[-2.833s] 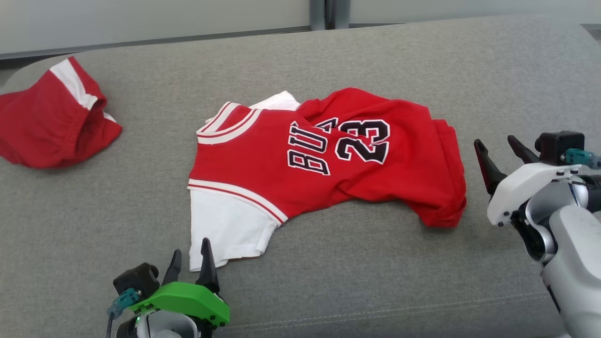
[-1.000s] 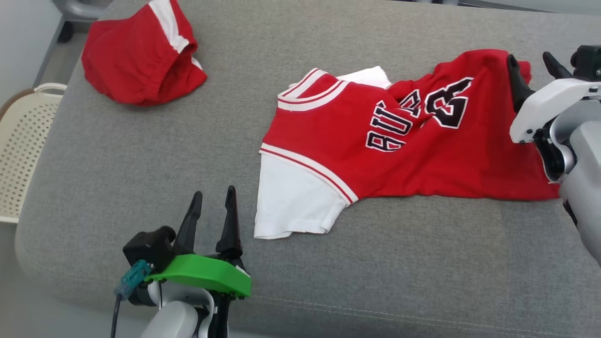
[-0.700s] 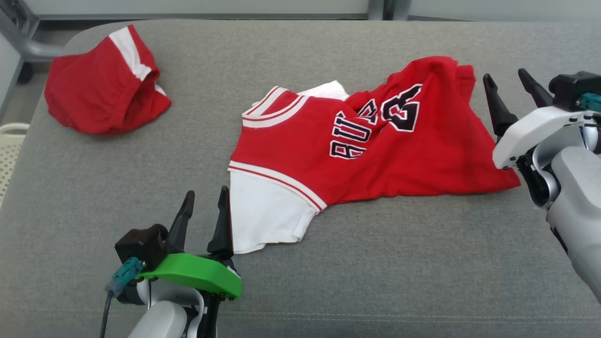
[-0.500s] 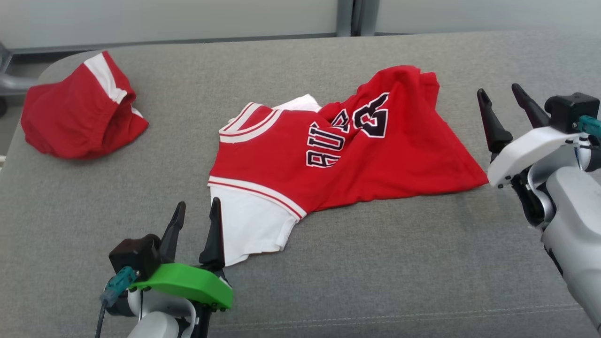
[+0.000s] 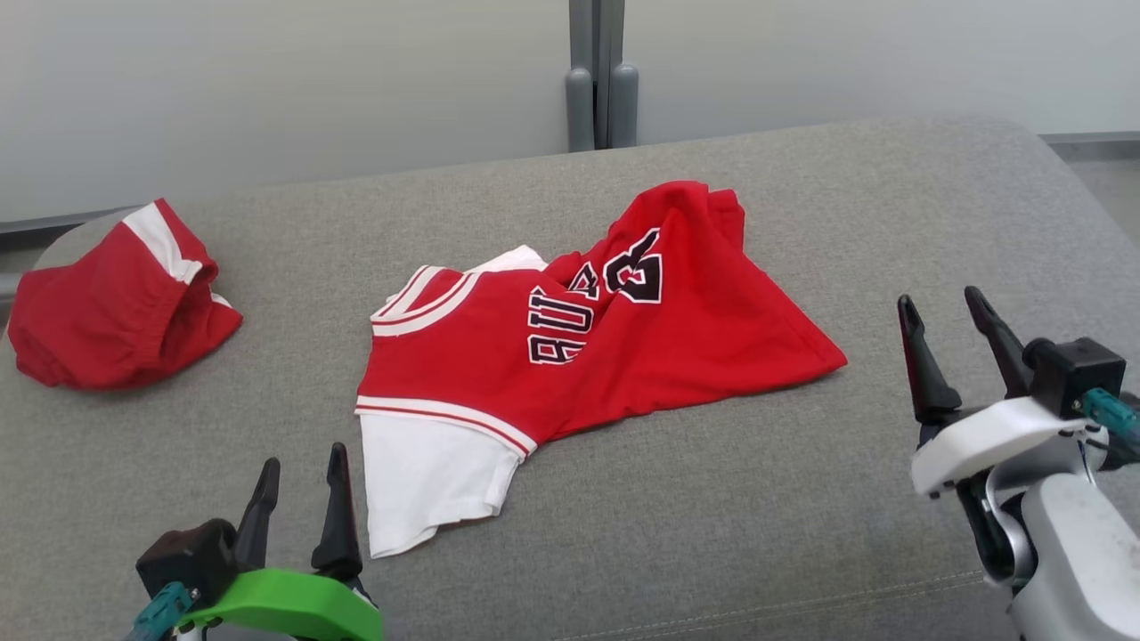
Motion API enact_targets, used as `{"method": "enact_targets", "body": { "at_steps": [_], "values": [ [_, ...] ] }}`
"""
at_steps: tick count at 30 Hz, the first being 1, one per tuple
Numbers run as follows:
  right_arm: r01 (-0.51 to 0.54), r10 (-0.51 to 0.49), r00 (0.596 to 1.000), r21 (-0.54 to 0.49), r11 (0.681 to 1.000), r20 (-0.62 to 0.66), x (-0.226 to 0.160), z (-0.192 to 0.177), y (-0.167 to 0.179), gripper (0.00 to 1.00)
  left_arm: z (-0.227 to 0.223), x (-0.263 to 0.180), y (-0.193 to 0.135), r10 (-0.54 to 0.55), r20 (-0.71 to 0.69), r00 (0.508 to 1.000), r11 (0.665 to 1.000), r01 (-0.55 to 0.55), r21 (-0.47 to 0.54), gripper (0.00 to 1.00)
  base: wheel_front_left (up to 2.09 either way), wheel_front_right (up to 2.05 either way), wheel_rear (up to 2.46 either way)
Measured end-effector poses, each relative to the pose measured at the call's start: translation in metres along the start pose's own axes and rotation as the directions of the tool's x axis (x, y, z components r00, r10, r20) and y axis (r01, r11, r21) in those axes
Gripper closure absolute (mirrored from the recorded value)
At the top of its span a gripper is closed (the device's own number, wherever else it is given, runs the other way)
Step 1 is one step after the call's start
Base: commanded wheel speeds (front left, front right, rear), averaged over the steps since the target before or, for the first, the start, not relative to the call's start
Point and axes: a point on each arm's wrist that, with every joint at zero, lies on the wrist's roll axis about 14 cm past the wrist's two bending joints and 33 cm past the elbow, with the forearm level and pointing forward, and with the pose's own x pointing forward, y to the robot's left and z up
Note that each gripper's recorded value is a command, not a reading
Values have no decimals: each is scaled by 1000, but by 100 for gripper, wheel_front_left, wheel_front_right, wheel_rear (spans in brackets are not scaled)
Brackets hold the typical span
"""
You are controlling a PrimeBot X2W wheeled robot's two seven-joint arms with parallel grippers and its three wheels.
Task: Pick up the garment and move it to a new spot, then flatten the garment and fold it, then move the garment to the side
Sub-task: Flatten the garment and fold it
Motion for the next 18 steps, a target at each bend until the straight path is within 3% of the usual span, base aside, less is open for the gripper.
{"method": "enact_targets", "body": {
  "at_steps": [7,18],
  "values": [
    [15,-13,1000,61,998,-26,-30,-7,22,0,2,-16,14,36,3,999,999,-36,-12,0,0,0,0],
    [-4,7,999,95,995,-39,-39,-8,45,0,4,-33,41,87,9,996,996,-87,-2,0,0,0,0]
  ]
}}
